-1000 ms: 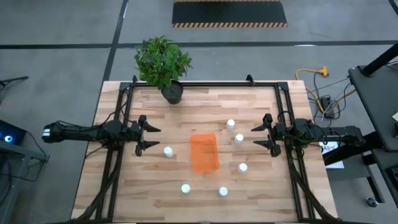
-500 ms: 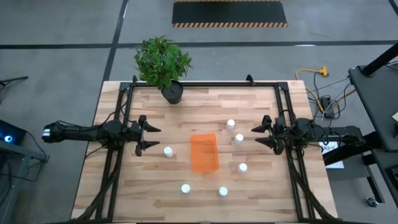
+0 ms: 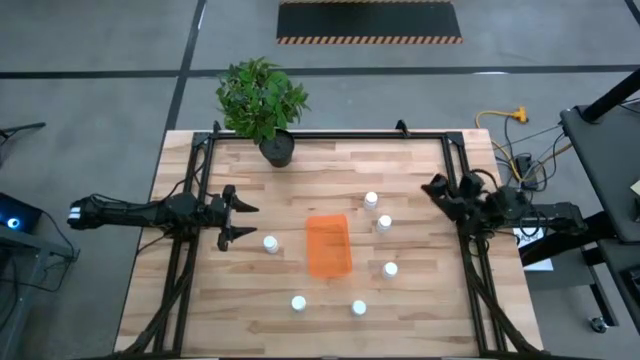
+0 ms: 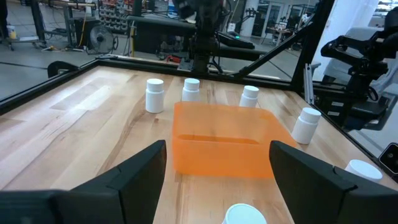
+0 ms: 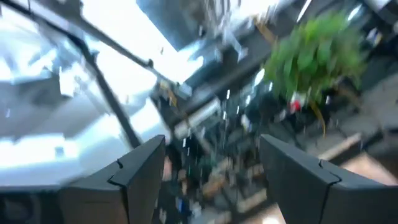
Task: Pick and place pill bottles into a basket
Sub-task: Put the white pill bottle into the orange container
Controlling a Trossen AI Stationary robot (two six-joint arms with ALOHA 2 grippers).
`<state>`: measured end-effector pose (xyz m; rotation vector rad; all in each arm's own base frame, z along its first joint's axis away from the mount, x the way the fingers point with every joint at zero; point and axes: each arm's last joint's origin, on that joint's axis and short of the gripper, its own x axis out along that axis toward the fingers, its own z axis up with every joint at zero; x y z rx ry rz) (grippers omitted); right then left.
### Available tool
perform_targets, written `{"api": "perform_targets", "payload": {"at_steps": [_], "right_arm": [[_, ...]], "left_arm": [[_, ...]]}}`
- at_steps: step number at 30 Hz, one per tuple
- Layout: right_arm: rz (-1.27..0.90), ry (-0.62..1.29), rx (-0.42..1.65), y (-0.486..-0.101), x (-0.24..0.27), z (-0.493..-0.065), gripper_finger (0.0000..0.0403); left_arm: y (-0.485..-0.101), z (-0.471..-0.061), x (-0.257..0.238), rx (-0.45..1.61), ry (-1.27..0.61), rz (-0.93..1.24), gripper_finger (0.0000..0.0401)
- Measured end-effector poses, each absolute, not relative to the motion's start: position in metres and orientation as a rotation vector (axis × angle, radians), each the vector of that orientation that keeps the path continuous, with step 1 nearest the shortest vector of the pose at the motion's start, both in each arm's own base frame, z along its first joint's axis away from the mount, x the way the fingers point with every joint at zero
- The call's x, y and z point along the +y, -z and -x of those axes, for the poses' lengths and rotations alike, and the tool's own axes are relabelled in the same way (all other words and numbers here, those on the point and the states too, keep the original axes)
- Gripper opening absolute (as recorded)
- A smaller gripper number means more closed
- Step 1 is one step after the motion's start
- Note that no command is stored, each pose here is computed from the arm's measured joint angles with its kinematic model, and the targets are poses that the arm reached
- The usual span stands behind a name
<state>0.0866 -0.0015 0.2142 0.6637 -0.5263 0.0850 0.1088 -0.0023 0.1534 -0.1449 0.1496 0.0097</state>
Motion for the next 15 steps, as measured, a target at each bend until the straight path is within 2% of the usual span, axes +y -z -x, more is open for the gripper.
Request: {"api": "perform_targets", "payload": {"at_steps": [11, 15], "right_arm": [[-0.762, 0.052, -0.948, -0.239, -0.01, -0.064, 0.0249], [-0.726, 0.077, -1.121, -0.25, -0.011, -0.049, 0.0249]], "left_arm": [[-0.153, -0.109, -0.002, 0.15, -0.009, 0.145, 0.0267], [-0.153, -0.109, -0.002, 0.15, -0.01, 0.145, 0.0267]]}}
